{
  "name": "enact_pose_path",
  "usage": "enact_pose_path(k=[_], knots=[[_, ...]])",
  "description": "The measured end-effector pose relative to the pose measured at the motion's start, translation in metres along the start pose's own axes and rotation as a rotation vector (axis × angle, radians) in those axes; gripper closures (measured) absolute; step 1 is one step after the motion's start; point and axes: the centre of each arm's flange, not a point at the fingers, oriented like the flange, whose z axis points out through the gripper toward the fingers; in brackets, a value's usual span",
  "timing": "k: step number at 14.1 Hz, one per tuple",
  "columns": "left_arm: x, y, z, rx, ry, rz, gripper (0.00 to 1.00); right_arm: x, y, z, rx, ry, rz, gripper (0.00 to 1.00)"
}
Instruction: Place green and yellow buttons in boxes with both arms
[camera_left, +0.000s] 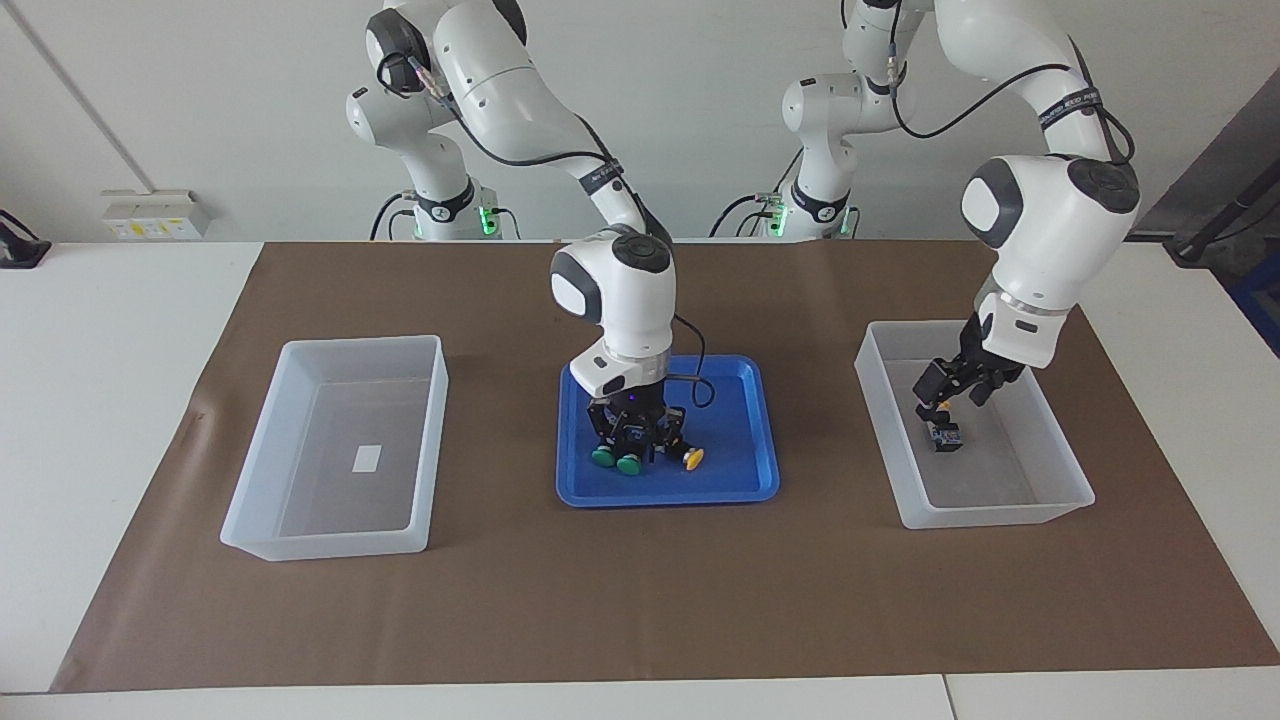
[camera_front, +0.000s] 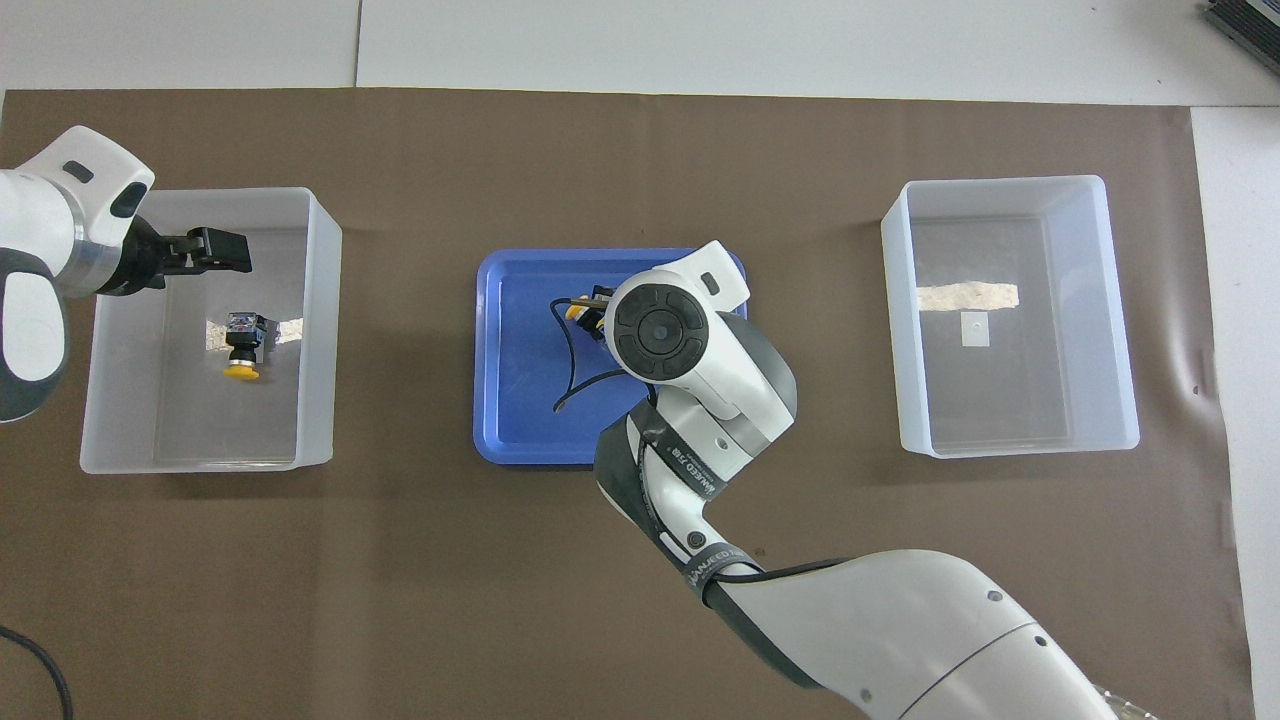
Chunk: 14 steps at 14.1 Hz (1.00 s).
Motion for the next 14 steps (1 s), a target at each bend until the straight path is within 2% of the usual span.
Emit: enact_pose_path(k=[2,4,9,14], knots=[[-0.014,0.030,0.002,-0.010,-0.004,-0.077,0.00,-0.003,0.001,0.007,-0.002,-0.004,-0.003,0.49],[-0.027,0.057,0.003,-0.020,-0.006,-0.130,0.00,-0.005,0.002,0.008,-0.002,-0.005,-0.003,0.67],[-0.049,0.097,0.007,-0.041,-0.002,-0.202,0.00,0.005,0.002,-0.006,0.016,0.015,0.008,0.67],[-0.063,0.127,0.018,-0.086,-0.010,-0.419,0.00,0.050,0.042,-0.085,-0.002,0.040,0.090,0.67]])
